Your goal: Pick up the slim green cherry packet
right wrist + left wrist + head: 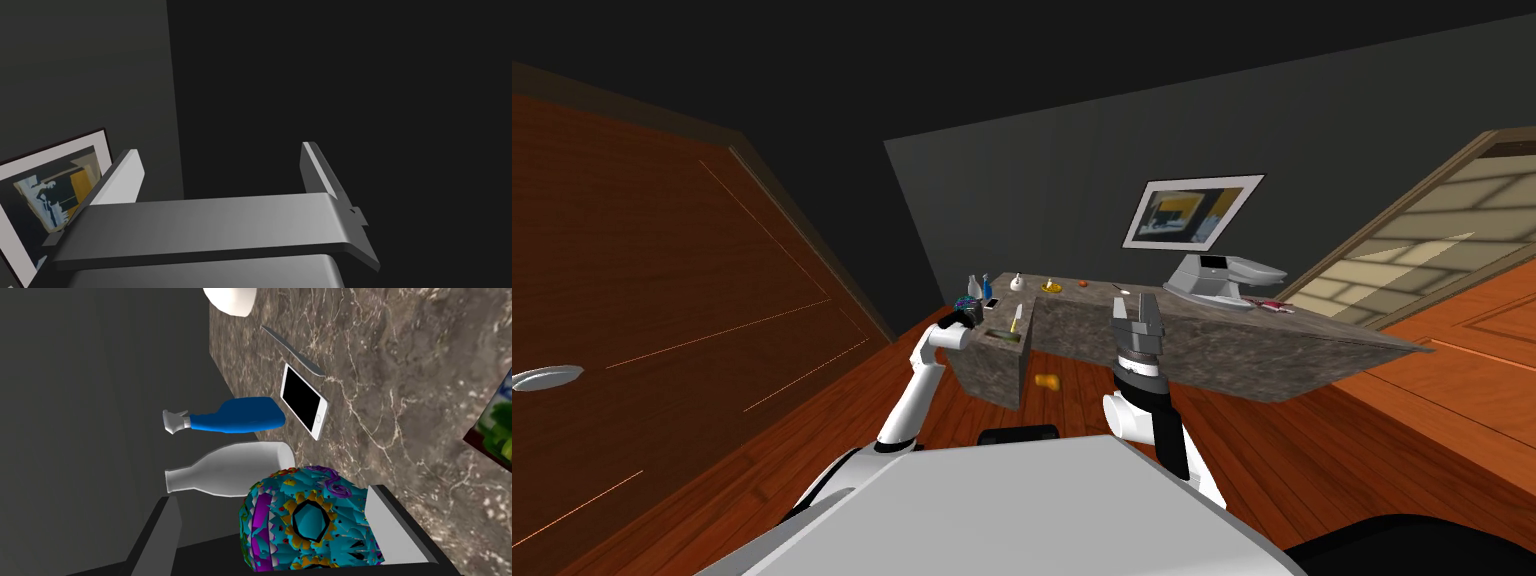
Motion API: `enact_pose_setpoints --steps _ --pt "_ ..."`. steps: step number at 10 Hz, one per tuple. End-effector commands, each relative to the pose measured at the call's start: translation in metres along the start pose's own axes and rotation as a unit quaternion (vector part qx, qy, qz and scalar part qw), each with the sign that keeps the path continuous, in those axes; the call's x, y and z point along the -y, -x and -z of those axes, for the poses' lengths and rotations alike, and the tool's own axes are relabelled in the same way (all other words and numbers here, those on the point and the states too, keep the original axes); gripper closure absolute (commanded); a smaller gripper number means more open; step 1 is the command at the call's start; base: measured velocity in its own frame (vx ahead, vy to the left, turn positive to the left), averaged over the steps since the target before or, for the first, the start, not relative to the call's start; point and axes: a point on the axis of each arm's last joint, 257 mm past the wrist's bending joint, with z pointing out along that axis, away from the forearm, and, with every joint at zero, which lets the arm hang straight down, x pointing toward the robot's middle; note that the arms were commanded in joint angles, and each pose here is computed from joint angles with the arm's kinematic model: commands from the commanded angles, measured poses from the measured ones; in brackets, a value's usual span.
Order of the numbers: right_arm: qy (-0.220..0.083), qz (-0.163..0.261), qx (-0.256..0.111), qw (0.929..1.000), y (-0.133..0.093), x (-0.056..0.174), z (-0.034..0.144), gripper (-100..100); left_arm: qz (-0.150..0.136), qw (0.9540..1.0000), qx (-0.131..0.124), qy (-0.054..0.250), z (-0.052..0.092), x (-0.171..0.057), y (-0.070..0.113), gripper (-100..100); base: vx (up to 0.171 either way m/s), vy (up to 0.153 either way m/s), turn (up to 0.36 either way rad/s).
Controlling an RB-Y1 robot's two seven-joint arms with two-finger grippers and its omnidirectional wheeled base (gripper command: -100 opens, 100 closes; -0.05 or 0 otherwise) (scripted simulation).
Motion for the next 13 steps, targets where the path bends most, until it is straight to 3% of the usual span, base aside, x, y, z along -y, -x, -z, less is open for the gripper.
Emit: enact_pose_setpoints --steps 1,8,13 --pt "0.000 0.000 0.000 1.0000 0.000 0.000 0.000 0 0.000 0.9997 0.003 0.024 -0.003 -0.010 -0.001 -100 0.034 0.014 -0.042" --pt "0.000 0.000 0.000 1.0000 0.000 0.000 0.000 0 -0.001 0.9935 0.013 0.113 -0.010 -0.044 -0.001 -100 0.024 0.007 -0.032" --pt "0.000 0.000 0.000 1.0000 0.000 0.000 0.000 0 -0.003 0.9829 0.020 0.183 -0.011 -0.067 -0.003 -100 0.021 0.007 -0.055"
